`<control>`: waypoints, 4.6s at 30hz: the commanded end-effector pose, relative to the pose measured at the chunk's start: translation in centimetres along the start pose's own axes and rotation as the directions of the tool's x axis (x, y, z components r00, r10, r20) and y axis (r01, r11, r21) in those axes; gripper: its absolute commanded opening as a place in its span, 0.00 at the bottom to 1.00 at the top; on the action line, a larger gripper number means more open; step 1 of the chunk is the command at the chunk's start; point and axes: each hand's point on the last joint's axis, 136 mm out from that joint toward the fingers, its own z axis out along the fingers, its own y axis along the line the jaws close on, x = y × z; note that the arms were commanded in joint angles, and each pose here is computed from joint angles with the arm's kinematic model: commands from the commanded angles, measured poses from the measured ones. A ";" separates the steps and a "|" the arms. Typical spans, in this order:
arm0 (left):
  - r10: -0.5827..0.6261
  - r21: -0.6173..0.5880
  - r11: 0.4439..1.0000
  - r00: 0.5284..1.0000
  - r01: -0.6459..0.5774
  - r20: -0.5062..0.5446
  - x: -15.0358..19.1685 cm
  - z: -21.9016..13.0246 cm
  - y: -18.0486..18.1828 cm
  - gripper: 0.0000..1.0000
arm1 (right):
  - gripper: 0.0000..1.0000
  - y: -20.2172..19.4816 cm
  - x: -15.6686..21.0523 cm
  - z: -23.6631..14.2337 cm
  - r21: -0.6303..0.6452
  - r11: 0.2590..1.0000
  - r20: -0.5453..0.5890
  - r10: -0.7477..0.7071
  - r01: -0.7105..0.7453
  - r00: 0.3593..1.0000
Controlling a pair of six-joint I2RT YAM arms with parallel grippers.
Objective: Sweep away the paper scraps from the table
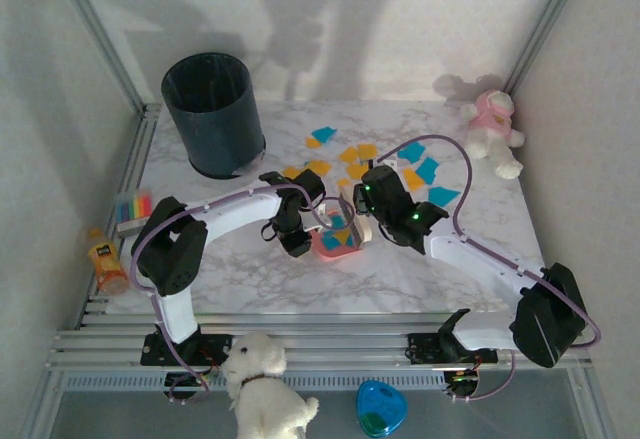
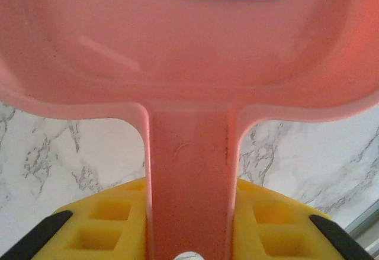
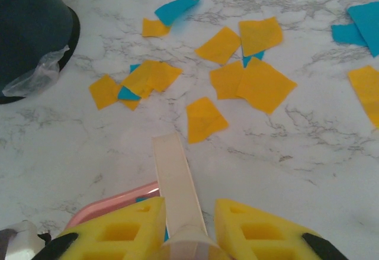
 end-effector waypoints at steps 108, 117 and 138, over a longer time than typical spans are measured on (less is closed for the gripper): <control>0.049 0.020 0.999 0.999 -0.049 0.004 -1.1 0.7 -0.3 0.00 | 0.00 -11.8 -5.5 -0.9 0.241 0.965 0.063 -0.124 0.105 0.990; 0.049 0.029 0.998 0.999 -0.050 0.011 -1.6 0.8 -0.3 0.00 | 0.00 -11.9 -4.7 1.0 0.244 0.954 0.058 -0.193 0.173 0.980; 0.037 0.030 0.999 0.999 -0.036 -0.021 -2.0 1.5 0.0 0.00 | 0.00 -6.7 1.4 3.3 0.017 0.972 -0.118 -0.232 0.236 0.966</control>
